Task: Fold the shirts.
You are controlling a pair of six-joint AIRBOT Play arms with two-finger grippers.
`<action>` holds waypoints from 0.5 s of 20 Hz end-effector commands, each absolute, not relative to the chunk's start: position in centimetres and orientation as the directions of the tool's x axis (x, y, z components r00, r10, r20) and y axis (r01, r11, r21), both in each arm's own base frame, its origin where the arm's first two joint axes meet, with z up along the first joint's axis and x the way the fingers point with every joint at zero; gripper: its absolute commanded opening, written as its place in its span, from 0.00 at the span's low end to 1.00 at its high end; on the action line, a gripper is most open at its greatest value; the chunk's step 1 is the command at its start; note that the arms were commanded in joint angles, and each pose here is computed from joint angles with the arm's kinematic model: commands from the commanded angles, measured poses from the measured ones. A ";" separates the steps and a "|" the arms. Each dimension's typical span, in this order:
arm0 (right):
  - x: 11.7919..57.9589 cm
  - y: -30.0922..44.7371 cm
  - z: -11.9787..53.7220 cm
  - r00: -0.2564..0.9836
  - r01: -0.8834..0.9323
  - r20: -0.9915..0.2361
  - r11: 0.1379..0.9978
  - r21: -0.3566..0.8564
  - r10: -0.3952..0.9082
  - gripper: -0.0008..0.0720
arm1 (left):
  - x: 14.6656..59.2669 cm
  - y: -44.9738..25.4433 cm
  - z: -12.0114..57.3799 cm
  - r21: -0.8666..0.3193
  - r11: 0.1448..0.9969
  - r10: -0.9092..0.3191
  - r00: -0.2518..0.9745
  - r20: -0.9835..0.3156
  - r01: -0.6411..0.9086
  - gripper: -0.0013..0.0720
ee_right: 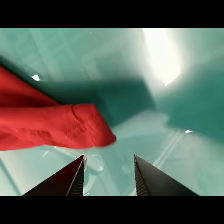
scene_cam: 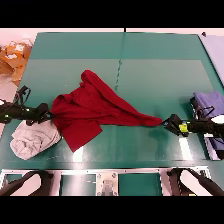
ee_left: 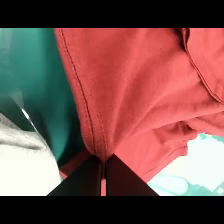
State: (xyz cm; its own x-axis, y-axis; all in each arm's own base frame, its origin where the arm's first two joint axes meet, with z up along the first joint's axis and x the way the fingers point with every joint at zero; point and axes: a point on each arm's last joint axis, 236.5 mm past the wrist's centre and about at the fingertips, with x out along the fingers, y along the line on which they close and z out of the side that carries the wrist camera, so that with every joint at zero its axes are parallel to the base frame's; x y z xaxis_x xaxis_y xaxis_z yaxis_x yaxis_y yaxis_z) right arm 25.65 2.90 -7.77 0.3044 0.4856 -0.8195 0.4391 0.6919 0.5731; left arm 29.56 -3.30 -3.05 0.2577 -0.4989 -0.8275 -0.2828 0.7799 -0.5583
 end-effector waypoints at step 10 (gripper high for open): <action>29.2 7.5 -4.2 0.302 0.213 -0.612 0.575 0.790 0.731 0.03 | 29.4 -4.1 -2.5 -0.585 0.771 -0.532 0.252 -0.809 -0.251 0.04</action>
State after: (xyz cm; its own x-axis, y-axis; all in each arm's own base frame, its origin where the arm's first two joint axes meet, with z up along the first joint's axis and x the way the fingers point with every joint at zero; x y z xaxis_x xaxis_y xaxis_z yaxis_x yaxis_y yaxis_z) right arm 28.90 5.13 -6.99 0.3065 0.6232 -0.7195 0.2884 0.6595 0.6941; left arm 29.32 -3.74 -2.85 0.2470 -0.5176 -0.8192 -0.2757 0.7729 -0.5714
